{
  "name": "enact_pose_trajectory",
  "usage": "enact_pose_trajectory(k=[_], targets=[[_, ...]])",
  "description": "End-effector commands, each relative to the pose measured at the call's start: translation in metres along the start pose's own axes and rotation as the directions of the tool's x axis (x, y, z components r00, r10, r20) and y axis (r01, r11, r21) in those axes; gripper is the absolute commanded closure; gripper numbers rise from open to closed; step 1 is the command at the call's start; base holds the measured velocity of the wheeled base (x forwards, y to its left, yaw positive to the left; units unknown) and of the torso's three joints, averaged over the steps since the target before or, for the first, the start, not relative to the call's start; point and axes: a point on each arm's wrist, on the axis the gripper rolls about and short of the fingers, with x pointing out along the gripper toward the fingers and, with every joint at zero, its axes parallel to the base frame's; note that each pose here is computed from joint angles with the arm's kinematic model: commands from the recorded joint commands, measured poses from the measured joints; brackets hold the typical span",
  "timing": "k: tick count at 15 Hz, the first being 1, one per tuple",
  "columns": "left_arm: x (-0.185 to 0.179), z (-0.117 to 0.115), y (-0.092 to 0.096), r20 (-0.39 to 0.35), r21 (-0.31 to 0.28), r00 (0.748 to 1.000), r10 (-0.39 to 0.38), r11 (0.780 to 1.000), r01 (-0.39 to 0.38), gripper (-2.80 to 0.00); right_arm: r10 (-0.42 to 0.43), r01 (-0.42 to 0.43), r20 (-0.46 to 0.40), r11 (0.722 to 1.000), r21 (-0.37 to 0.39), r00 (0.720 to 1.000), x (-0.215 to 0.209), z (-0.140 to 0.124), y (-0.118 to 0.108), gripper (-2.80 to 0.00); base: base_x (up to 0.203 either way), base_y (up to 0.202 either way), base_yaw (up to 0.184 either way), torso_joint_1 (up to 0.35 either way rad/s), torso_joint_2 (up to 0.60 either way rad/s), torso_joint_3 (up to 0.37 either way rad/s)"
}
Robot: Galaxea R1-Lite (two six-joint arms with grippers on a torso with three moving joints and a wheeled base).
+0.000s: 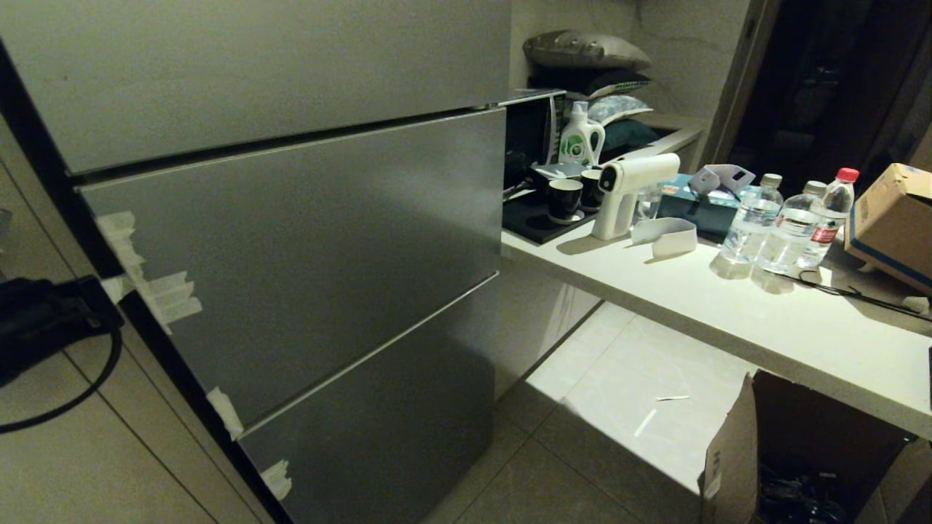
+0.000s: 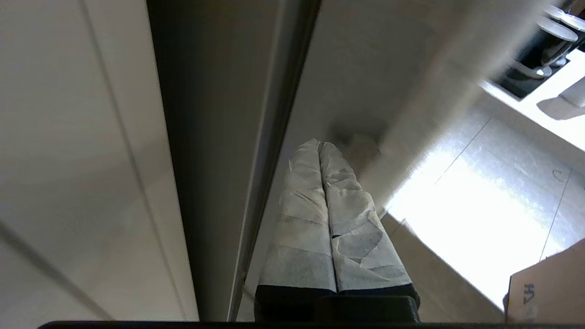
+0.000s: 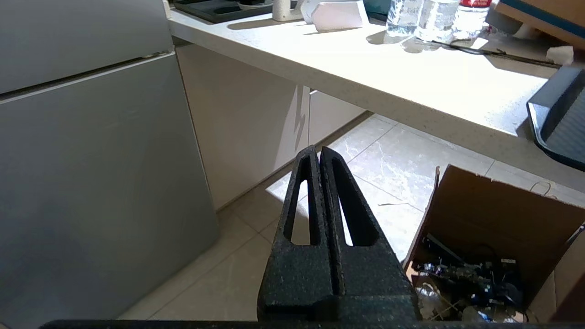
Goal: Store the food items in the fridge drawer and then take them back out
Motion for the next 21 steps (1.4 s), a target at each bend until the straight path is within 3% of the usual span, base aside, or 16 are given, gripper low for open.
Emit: enact_pose_trajectory(k=[1, 4, 7, 15, 21], targets=[[0.01, -0.008, 0.014, -0.018, -0.014, 0.999, 0.036, 0.999, -0.036, 0.0, -0.001, 0.001, -0.028, 1.0, 0.0, 1.0, 0.002, -0.008, 0.0, 0.0, 0.0, 0.0, 0.0, 0.0, 0.0, 0.0], [0.01, -0.007, 0.013, -0.008, -0.011, 1.0, 0.026, 1.0, -0.026, 0.0, -0.001, 0.001, -0.028, 1.0, 0.0, 1.0, 0.002, -0.008, 0.0, 0.0, 0.0, 0.0, 0.0, 0.0, 0.0, 0.0], [0.008, -0.004, 0.01, 0.01, -0.002, 0.999, -0.045, 0.999, 0.045, 0.0, -0.001, 0.001, -0.029, 1.0, -0.001, 1.0, 0.002, -0.008, 0.0, 0.0, 0.0, 0.0, 0.0, 0.0, 0.0, 0.0], [-0.002, -0.011, 0.002, 0.006, -0.002, 0.991, -0.132, 0.991, 0.132, 0.0, -0.001, 0.001, -0.029, 1.0, -0.001, 1.0, 0.002, -0.008, 0.0, 0.0, 0.0, 0.0, 0.0, 0.0, 0.0, 0.0], [-0.015, -0.017, -0.016, -0.003, 0.004, 0.982, -0.189, 0.982, 0.189, 0.0, -0.001, 0.001, -0.028, 1.0, 0.0, 1.0, 0.002, -0.008, 0.0, 0.0, 0.0, 0.0, 0.0, 0.0, 0.0, 0.0]])
